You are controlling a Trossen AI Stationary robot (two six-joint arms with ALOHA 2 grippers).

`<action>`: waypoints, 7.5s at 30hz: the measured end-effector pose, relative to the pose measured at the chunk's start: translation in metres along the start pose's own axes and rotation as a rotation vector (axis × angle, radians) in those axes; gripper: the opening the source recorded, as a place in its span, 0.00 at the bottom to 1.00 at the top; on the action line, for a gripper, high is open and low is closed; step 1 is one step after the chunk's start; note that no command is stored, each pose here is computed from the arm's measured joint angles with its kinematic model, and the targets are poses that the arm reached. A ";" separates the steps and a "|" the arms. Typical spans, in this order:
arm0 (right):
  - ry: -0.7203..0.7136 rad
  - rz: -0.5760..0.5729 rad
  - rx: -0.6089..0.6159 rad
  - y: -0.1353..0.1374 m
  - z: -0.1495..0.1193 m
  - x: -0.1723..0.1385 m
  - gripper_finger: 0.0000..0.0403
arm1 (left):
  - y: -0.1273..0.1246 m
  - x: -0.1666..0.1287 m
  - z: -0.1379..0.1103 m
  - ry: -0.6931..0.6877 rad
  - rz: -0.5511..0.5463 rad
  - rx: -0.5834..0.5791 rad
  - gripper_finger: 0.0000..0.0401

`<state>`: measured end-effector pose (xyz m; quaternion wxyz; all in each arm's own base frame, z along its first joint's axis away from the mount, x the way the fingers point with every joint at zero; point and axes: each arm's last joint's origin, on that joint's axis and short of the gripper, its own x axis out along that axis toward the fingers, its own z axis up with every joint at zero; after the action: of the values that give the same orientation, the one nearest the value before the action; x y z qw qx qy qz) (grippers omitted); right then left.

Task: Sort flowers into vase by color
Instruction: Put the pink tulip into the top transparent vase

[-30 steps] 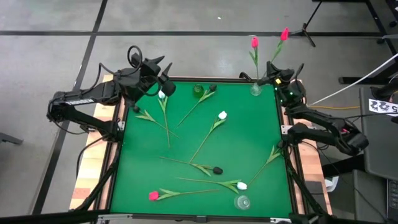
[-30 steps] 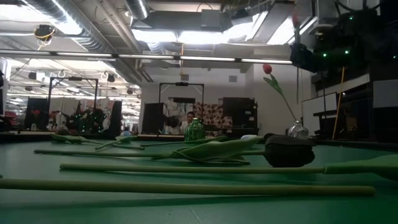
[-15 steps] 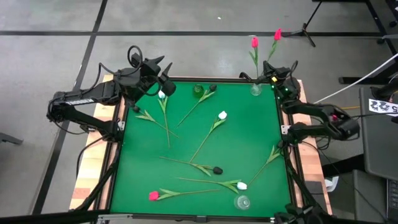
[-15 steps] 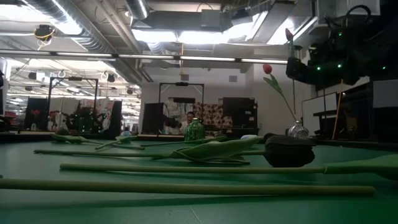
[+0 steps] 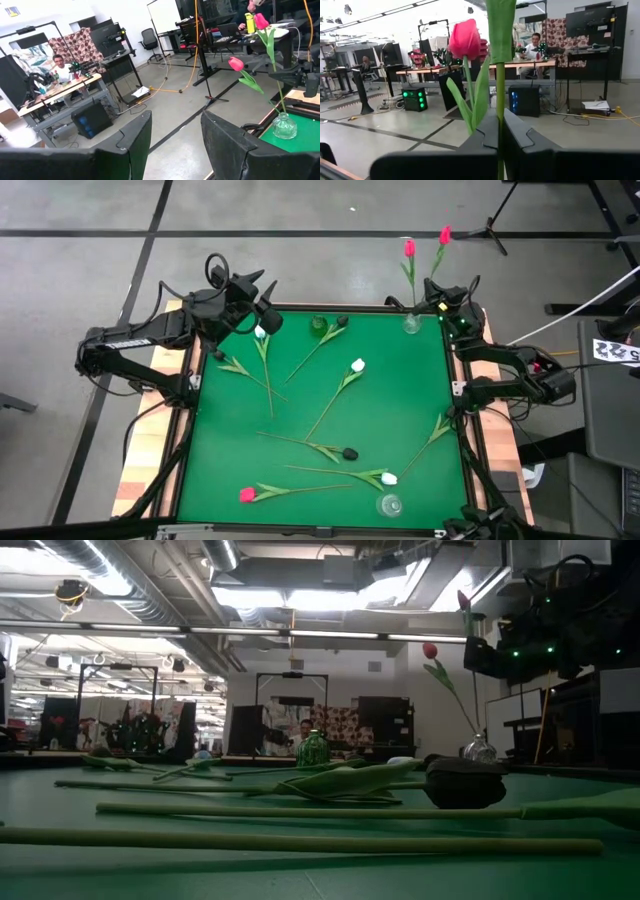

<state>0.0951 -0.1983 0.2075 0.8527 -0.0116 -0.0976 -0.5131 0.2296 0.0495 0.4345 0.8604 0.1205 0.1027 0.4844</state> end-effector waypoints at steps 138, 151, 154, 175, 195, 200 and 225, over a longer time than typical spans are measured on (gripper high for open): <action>0.270 -0.056 0.062 -0.004 -0.045 -0.006 0.56 | 0.000 0.001 -0.003 0.019 0.001 -0.054 0.42; 0.252 -0.051 0.054 -0.004 -0.044 -0.006 0.65 | 0.000 0.001 -0.003 0.019 0.001 -0.054 0.42; 0.210 -0.035 0.073 -0.003 -0.040 -0.005 0.63 | 0.000 0.001 -0.003 0.019 0.001 -0.054 0.42; -0.182 0.097 0.136 0.004 0.011 -0.008 0.62 | 0.000 0.001 -0.003 0.020 0.004 -0.023 0.42; 0.175 0.796 0.126 0.120 0.149 0.022 0.62 | -0.007 0.000 -0.009 0.032 -0.205 0.049 0.42; 0.371 0.908 0.037 0.185 0.169 0.001 0.62 | -0.005 -0.003 -0.007 0.023 -0.211 0.059 0.42; 0.769 1.288 0.017 0.390 0.064 -0.166 0.62 | -0.031 -0.066 -0.032 0.208 -0.720 0.165 0.42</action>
<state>0.3516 0.1387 0.2716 0.9584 0.1201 0.2294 0.1204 0.2114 -0.0194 0.3991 0.9478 0.0956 0.2640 0.1512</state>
